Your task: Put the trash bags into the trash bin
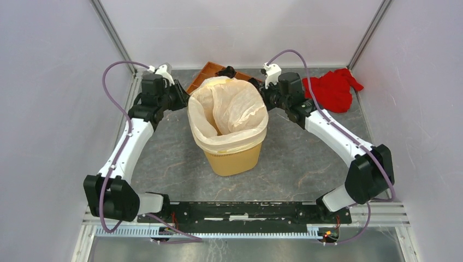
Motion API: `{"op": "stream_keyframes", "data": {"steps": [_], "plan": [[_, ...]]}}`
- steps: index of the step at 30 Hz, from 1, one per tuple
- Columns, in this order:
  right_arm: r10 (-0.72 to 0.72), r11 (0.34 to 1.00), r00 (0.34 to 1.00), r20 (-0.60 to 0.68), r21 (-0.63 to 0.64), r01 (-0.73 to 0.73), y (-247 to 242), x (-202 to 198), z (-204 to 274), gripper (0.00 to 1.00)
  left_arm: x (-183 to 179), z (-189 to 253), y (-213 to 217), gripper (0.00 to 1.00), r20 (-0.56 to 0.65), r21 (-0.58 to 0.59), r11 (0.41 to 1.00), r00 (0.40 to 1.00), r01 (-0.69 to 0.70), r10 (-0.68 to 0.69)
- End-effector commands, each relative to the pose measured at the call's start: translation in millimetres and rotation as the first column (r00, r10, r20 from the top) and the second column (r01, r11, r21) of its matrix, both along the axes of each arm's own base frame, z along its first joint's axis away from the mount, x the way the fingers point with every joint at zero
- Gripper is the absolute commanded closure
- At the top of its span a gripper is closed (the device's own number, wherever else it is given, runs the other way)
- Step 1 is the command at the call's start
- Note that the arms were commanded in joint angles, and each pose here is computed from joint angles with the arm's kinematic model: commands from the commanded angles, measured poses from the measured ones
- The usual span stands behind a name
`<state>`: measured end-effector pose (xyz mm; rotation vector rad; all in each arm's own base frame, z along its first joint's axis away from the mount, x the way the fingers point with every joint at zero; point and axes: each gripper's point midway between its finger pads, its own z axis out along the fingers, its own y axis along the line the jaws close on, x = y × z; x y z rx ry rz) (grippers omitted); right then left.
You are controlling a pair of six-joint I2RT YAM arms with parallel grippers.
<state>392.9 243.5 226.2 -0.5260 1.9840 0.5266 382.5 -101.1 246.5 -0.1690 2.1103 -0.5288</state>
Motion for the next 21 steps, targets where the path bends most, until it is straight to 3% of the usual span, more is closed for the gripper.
{"op": "stream_keyframes", "data": {"steps": [1,8,13,21], "plan": [[0.050,0.998,0.999,0.010,0.048,-0.051,3,-14,3,1.00,-2,1,-11,0.67,0.014,-0.083,0.996,0.999,0.036,-0.035],[0.026,0.999,0.999,-0.040,0.030,-0.025,-9,-33,-26,1.00,-24,-29,-17,0.69,-0.044,-0.105,0.991,0.996,0.078,-0.083],[0.049,0.995,0.998,-0.031,0.090,-0.046,-4,-41,-15,1.00,-44,-39,-11,0.69,-0.047,-0.080,0.994,0.996,0.070,-0.074],[-0.006,0.999,1.000,-0.030,0.049,0.007,-17,-40,-37,1.00,-76,-68,-8,0.78,-0.098,-0.089,0.994,0.992,0.065,-0.073]]}}
